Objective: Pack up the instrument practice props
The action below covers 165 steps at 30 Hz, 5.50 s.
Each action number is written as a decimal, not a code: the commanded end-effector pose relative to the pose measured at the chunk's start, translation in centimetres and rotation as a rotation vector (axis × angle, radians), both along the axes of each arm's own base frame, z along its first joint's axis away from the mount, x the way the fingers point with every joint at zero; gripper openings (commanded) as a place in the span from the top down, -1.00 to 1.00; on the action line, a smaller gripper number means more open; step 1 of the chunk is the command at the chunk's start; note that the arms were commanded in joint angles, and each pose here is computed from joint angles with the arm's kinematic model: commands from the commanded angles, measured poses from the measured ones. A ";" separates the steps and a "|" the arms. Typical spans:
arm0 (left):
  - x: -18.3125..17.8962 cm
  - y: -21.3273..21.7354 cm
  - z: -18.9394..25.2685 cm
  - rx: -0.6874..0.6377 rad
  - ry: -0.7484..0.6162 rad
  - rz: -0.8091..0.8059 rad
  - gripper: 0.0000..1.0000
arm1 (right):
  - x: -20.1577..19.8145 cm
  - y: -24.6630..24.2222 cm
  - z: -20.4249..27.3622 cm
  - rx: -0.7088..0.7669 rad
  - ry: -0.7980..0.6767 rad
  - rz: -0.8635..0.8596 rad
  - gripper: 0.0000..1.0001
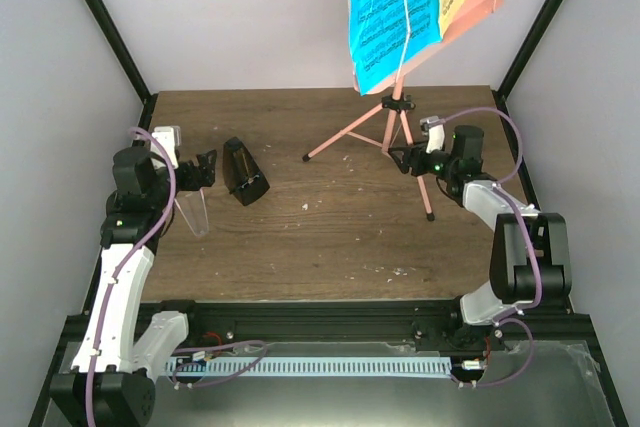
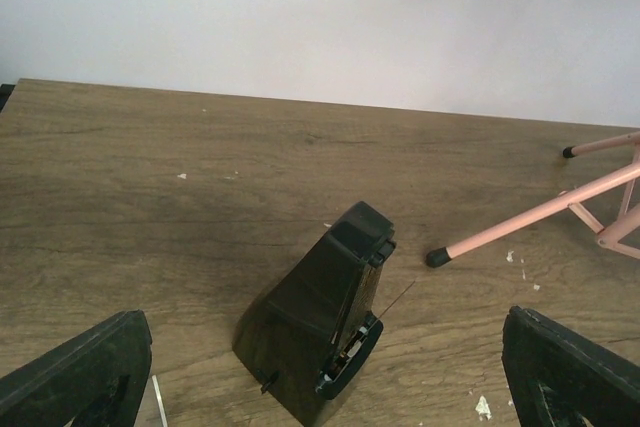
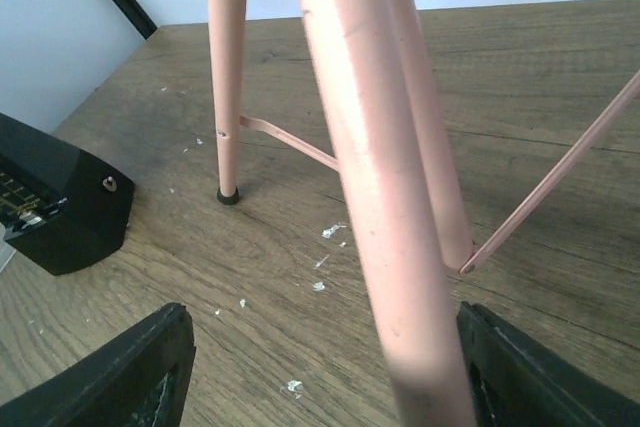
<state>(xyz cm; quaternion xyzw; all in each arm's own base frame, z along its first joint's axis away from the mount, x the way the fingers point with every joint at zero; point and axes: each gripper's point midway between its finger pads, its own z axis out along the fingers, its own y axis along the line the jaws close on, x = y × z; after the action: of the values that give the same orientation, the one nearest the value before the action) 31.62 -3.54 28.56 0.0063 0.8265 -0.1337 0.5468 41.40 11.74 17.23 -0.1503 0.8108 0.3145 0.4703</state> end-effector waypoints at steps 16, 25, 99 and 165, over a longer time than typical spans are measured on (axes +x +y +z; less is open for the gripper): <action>-0.1 -0.2 0.3 -0.007 -0.019 -0.011 -0.93 | -2.5 4.9 0.6 0.006 -0.042 0.100 -0.14; -0.1 -0.2 0.2 -0.006 -0.015 -0.008 -0.93 | -2.9 4.4 1.7 0.001 -0.090 0.066 -0.13; 0.0 0.1 -0.1 -0.006 -0.003 0.012 -0.92 | -1.6 7.1 0.4 0.048 0.144 -0.611 0.84; -0.3 1.1 0.0 0.012 -0.004 0.068 -0.95 | -2.5 7.4 5.5 0.368 -0.071 0.068 0.48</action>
<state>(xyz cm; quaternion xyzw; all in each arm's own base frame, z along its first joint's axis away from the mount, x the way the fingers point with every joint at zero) 31.54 -2.41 28.41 -0.0171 0.8283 -0.1089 0.5493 37.96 18.01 21.35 -0.0887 0.7331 0.4791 0.4746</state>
